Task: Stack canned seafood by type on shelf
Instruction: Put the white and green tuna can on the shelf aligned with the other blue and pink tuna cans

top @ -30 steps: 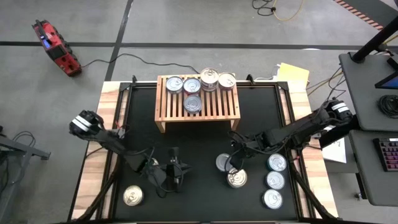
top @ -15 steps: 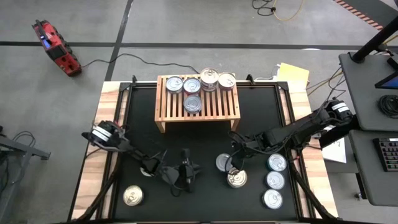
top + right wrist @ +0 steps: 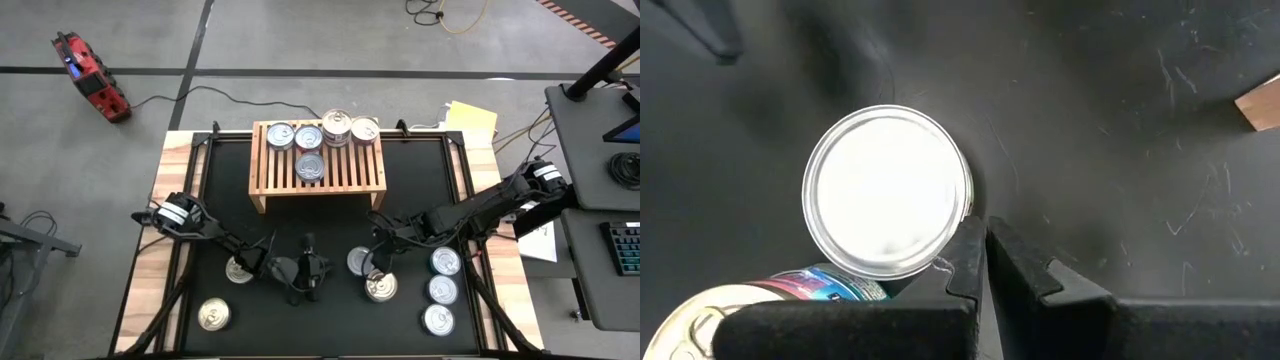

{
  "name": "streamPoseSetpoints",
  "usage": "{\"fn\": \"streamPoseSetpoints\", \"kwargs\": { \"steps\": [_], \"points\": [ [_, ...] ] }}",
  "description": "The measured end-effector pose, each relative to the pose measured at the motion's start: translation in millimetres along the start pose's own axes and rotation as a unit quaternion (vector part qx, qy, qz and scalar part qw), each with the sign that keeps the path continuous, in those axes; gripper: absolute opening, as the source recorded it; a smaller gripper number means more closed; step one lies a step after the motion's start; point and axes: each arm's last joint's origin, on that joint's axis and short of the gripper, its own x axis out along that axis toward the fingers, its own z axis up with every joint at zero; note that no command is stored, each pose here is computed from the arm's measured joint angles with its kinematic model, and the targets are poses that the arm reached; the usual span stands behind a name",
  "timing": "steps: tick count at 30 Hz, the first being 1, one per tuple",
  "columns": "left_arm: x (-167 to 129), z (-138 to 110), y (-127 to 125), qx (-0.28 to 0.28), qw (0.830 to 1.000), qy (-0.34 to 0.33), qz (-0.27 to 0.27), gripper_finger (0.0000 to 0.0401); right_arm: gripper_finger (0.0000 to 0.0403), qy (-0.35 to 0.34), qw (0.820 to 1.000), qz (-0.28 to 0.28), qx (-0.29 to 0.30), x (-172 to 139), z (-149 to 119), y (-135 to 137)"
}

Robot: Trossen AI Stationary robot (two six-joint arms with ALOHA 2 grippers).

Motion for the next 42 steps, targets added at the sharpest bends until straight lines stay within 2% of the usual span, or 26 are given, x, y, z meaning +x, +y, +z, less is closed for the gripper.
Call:
{"fn": "streamPoseSetpoints", "kwargs": {
  "steps": [6,12,16,25,29,35,42],
  "points": [
    [4,4,-3,0.005,1.0,-0.006,-0.012,0.0,0.001,0.0,0.999,0.0,0.033,0,0,0],
    [25,6,-14,0.012,1.0,-0.016,-0.012,0.0,0.0029,-0.006,0.999,-0.002,0.036,1,0,0],
    [38,-3,-21,0.036,0.999,-0.005,-0.007,0.0,0.0061,-0.014,0.999,0.013,0.04,0,2,3],
    [38,-2,-21,0.028,1.0,-0.008,-0.002,0.0,0.0175,-0.011,0.999,0.009,0.041,5,2,4],
    [41,-7,-20,0.027,1.0,-0.004,-0.001,0.0,0.0214,-0.002,0.999,-0.002,0.036,14,0,4],
    [44,-13,-19,0.018,1.0,-0.003,-0.001,0.0,0.0243,0.01,0.999,-0.012,0.033,24,-1,4],
    [54,-12,-19,0.01,1.0,-0.016,0.005,0.0,0.025,0.025,0.999,-0.004,0.041,28,4,-1]
  ]
}}
